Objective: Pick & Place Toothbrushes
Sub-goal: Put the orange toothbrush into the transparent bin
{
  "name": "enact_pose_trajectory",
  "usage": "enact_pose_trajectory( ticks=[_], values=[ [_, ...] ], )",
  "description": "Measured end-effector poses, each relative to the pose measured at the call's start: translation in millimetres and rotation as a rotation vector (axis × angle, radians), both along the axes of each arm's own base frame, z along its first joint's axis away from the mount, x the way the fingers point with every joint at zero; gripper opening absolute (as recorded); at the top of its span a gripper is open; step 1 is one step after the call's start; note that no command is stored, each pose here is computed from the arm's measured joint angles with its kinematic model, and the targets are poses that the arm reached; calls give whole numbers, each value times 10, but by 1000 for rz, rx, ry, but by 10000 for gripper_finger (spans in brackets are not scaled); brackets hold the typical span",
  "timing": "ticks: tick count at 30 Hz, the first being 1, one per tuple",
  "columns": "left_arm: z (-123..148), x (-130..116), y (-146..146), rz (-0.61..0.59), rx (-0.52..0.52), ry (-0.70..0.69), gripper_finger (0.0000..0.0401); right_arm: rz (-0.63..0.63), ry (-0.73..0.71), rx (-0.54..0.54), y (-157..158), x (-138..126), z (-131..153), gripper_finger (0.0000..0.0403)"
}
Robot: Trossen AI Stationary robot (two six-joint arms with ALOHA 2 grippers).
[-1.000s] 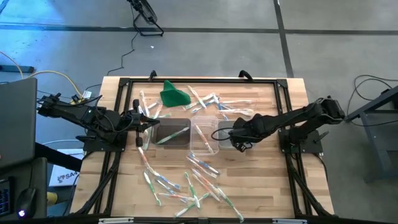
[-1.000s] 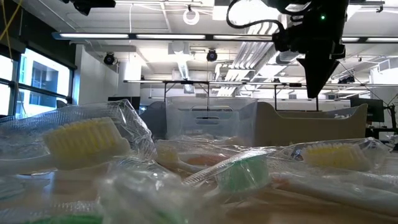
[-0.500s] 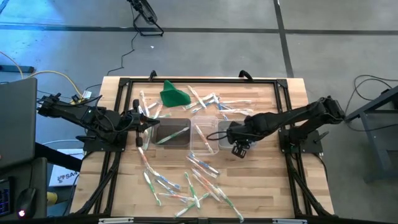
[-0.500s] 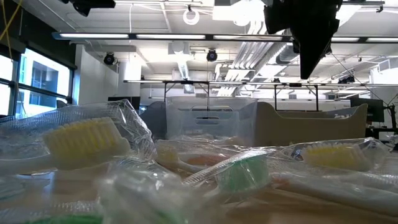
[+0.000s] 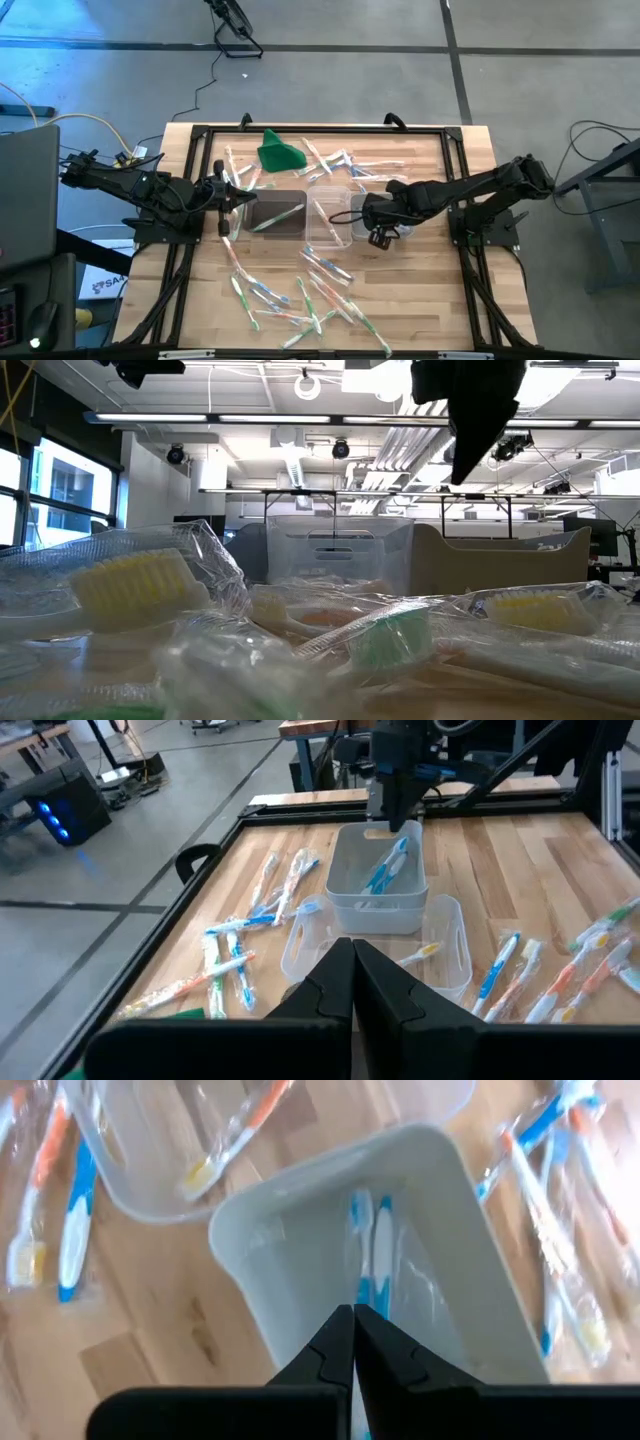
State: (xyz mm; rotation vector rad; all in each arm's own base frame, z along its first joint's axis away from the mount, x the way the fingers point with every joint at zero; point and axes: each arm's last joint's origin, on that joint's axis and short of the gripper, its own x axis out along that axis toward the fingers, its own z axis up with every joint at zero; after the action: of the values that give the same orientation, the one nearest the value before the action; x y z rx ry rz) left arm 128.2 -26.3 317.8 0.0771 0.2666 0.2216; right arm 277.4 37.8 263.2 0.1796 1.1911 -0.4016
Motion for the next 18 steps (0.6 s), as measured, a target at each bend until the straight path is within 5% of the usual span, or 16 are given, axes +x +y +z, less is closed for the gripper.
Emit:
enact_pose_trajectory(
  ticks=[18],
  values=[
    [-9, -4, 2, 4, -7, 8, 1, 6, -88, -53, -762, 140, 50, 4]
  ],
)
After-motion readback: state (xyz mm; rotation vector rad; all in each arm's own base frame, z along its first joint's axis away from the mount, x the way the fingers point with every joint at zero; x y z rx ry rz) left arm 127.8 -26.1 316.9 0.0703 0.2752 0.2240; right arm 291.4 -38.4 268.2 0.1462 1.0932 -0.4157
